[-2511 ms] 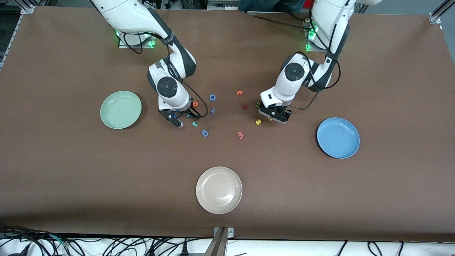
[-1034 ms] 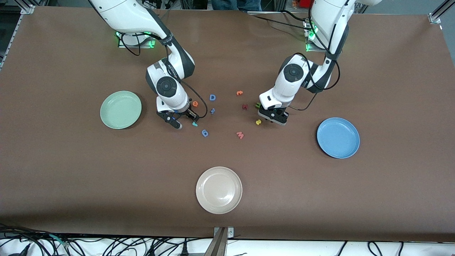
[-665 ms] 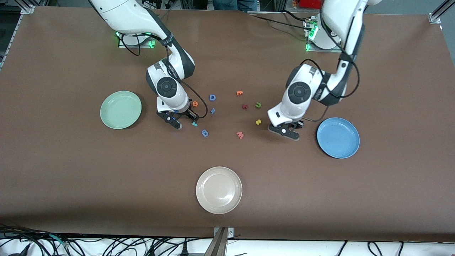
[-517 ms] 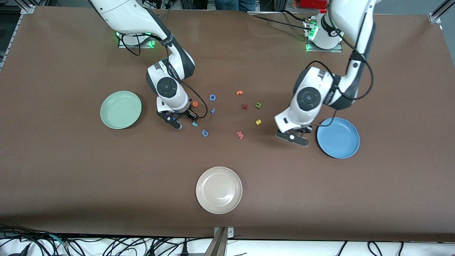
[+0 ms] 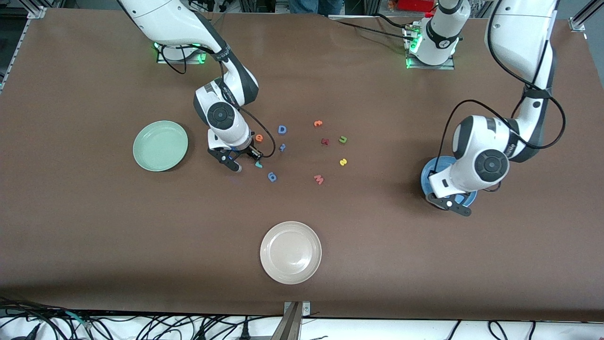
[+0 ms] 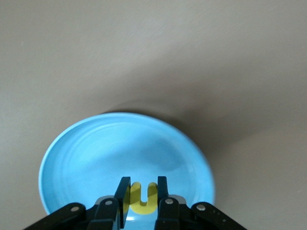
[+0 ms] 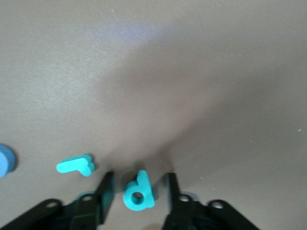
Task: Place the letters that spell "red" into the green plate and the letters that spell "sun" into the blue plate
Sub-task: 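Carry the teal d over the green plate while the left gripper returns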
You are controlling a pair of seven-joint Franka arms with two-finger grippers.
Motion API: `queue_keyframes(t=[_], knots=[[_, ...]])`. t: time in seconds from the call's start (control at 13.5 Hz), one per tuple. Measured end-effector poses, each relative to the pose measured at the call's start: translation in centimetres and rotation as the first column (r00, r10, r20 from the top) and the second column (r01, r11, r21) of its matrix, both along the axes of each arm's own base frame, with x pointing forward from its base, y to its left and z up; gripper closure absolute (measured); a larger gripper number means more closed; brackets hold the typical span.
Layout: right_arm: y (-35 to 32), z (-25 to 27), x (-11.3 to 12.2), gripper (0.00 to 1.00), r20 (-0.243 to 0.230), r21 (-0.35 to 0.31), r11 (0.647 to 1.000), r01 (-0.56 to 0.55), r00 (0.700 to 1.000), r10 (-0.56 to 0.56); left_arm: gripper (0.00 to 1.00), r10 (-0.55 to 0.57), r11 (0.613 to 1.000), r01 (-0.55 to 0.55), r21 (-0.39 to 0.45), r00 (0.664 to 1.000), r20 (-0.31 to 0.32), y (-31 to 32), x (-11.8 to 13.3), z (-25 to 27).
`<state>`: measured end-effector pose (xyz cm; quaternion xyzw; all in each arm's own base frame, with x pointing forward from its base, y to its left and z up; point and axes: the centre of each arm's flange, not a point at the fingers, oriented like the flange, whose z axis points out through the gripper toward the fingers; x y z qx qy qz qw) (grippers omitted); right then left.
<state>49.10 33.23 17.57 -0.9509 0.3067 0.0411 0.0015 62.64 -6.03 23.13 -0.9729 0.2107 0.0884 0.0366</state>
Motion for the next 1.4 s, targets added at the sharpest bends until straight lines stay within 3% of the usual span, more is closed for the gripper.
queue_keyframes(t=[0.3,0.44,0.81,0.96,1.26,1.4], knots=[[0.0,0.1,0.1,0.74,0.003,0.002,1.000,0.001,1.000,-0.001,0.73,0.003,1.000,-0.003,0.003,1.000,-0.022,0.9,-0.1,-1.4],[0.0,0.1,0.1,0.74,0.003,0.002,1.000,0.001,1.000,-0.001,0.68,0.015,1.000,-0.015,0.003,1.000,-0.022,1.7,0.0,-1.4],[-0.6,0.4,0.6,0.74,0.005,-0.004,1.000,0.004,1.000,-0.004,0.20,0.010,1.000,-0.010,-0.004,1.000,0.003,2.4,1.0,-0.3],[-1.5,1.6,1.6,0.74,-0.021,-0.027,1.000,0.000,1.000,-0.001,0.01,-0.018,0.999,0.018,-0.026,1.000,0.005,0.2,0.9,-0.3],[-4.4,7.0,4.2,0.74,-0.093,-0.076,0.996,-0.041,0.995,0.034,0.00,-0.028,0.985,0.028,-0.170,1.000,0.000,-9.1,-0.2,0.3],[-7.2,9.7,5.3,0.74,-0.125,-0.062,0.996,-0.071,0.990,0.063,0.00,-0.012,0.979,0.012,-0.204,1.000,0.003,-13.1,-1.0,1.0]])
